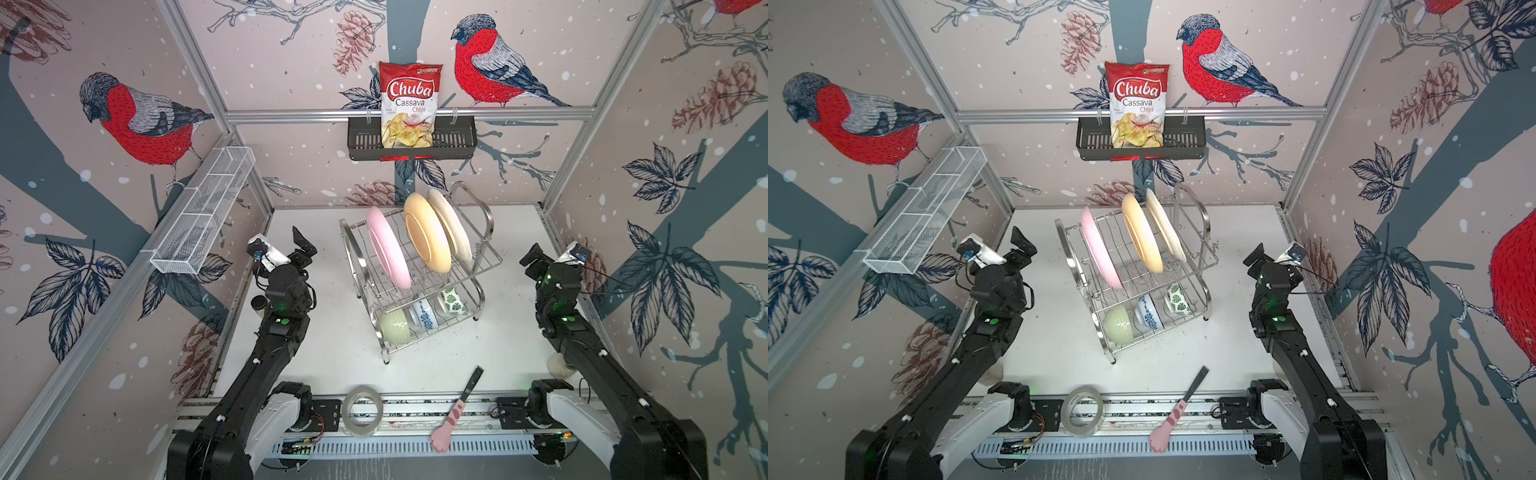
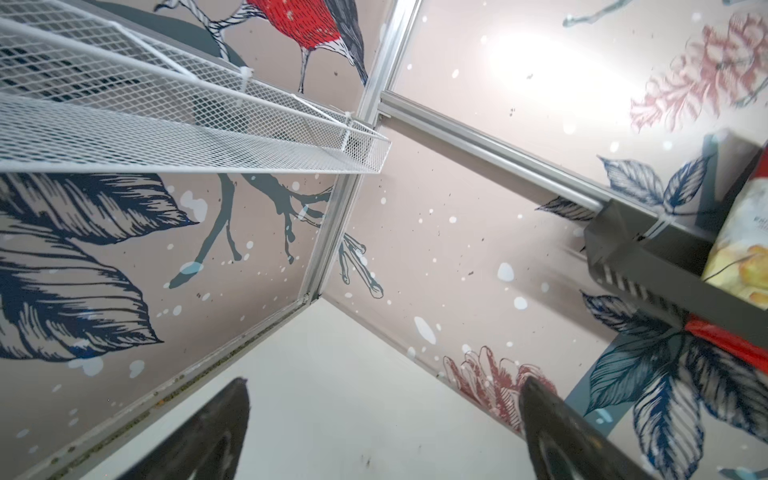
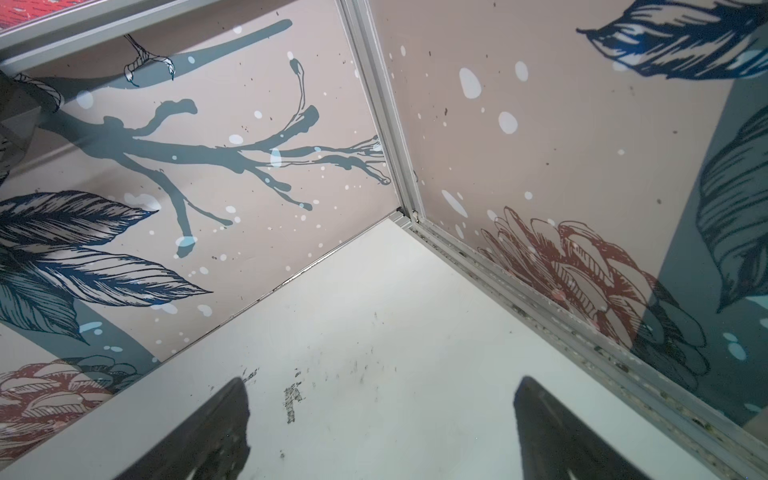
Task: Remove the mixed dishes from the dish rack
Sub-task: 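Raise both arms from rest and lift the grippers toward the dish rack, then move left gripper to the rack frame while right gripper approaches the white plate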
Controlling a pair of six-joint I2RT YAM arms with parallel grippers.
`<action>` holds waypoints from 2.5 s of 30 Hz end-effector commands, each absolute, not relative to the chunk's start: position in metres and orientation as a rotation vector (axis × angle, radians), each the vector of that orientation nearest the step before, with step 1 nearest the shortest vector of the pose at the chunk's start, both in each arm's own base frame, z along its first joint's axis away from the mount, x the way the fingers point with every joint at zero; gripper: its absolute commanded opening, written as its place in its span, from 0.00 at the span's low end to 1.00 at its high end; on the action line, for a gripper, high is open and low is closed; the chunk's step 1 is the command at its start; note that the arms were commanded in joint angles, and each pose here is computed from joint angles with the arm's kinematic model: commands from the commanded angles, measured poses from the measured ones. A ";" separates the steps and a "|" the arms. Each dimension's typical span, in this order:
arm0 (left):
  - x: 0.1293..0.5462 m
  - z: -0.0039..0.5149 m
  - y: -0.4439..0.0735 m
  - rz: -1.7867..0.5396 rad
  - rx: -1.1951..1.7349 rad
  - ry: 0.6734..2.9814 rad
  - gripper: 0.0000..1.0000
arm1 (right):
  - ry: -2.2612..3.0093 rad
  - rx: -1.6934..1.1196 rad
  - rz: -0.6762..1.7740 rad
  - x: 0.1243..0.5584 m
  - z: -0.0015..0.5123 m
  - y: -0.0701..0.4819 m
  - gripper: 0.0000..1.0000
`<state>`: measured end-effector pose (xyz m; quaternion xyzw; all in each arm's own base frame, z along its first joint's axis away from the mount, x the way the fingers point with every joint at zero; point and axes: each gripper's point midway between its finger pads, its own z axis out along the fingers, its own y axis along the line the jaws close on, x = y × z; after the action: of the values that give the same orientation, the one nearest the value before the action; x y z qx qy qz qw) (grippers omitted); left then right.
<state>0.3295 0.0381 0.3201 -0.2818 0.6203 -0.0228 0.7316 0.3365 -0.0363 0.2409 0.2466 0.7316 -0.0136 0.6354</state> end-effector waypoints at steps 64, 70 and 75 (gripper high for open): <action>0.262 0.401 -0.180 -0.956 0.095 2.015 0.61 | 1.874 -0.376 0.509 0.313 0.394 0.176 0.29; 0.271 0.401 -0.183 -0.918 0.095 2.023 0.59 | 1.866 -0.386 0.527 0.314 0.395 0.180 0.21; 0.281 0.401 -0.179 -0.848 0.090 2.031 0.56 | 1.860 -0.400 0.567 0.313 0.396 0.189 0.17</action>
<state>0.2702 -0.1662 0.3646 0.0003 0.8613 -0.3162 0.3977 0.3231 0.1640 0.3931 -0.1446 0.7945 0.1743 0.5634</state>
